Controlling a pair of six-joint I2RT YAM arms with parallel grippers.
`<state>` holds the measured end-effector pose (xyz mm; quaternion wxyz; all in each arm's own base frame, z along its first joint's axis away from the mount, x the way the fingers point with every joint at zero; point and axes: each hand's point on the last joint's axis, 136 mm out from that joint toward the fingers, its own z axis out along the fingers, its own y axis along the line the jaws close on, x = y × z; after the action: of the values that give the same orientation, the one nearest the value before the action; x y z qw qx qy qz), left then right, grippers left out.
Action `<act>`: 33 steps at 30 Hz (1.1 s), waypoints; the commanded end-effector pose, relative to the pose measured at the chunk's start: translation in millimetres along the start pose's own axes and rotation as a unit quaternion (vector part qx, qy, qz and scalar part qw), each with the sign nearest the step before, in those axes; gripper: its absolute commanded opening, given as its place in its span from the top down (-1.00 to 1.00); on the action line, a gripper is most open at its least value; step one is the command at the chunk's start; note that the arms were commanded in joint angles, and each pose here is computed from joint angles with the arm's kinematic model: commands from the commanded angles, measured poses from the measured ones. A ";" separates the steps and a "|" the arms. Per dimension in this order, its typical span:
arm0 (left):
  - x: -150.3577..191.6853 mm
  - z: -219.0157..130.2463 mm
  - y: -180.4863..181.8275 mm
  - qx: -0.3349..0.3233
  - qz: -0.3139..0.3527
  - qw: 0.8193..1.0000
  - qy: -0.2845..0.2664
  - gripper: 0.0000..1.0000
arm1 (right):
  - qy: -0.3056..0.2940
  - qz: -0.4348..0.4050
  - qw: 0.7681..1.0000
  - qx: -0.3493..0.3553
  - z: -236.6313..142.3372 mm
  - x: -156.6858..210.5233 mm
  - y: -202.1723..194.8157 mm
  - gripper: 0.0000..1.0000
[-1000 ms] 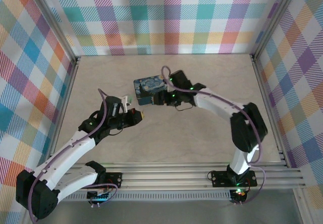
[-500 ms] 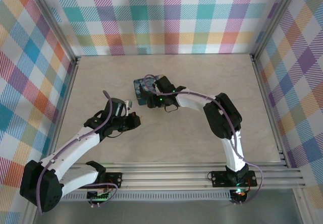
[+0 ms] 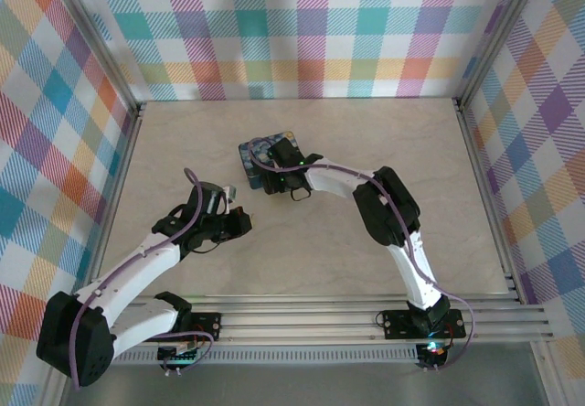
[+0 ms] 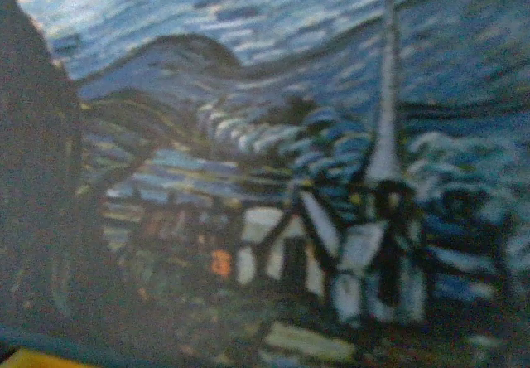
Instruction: Unlock the padlock with the key
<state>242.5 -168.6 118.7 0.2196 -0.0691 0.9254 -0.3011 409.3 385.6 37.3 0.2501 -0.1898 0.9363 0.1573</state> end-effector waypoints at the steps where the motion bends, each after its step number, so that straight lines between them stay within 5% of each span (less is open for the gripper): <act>1: -2.2 -3.4 4.7 -0.001 0.010 1.000 -0.010 1.00 | -0.004 -0.009 1.000 0.013 3.0 -5.6 0.8 -0.06; 16: 0.8 -4.8 4.5 0.003 0.032 0.999 -0.004 1.00 | -0.014 -0.022 0.999 0.019 -0.1 -13.1 -0.3 0.64; 22: -9.0 4.0 -24.0 0.079 0.099 0.992 -0.016 1.00 | -0.004 -0.017 1.000 0.017 -23.8 -12.8 -6.1 1.00; 26: -18.8 9.5 -44.7 0.137 0.147 0.979 -0.044 1.00 | 0.018 0.020 1.000 0.003 -43.1 -4.9 -14.4 1.00; 33: -26.5 22.6 -44.2 0.131 0.182 0.973 -0.049 1.00 | 0.052 0.093 0.994 -0.017 -75.1 6.2 -26.7 1.00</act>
<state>265.2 -205.5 129.1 0.2945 0.0845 0.8788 -0.3657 397.0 340.4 66.7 0.2026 -0.1497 0.9551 0.1561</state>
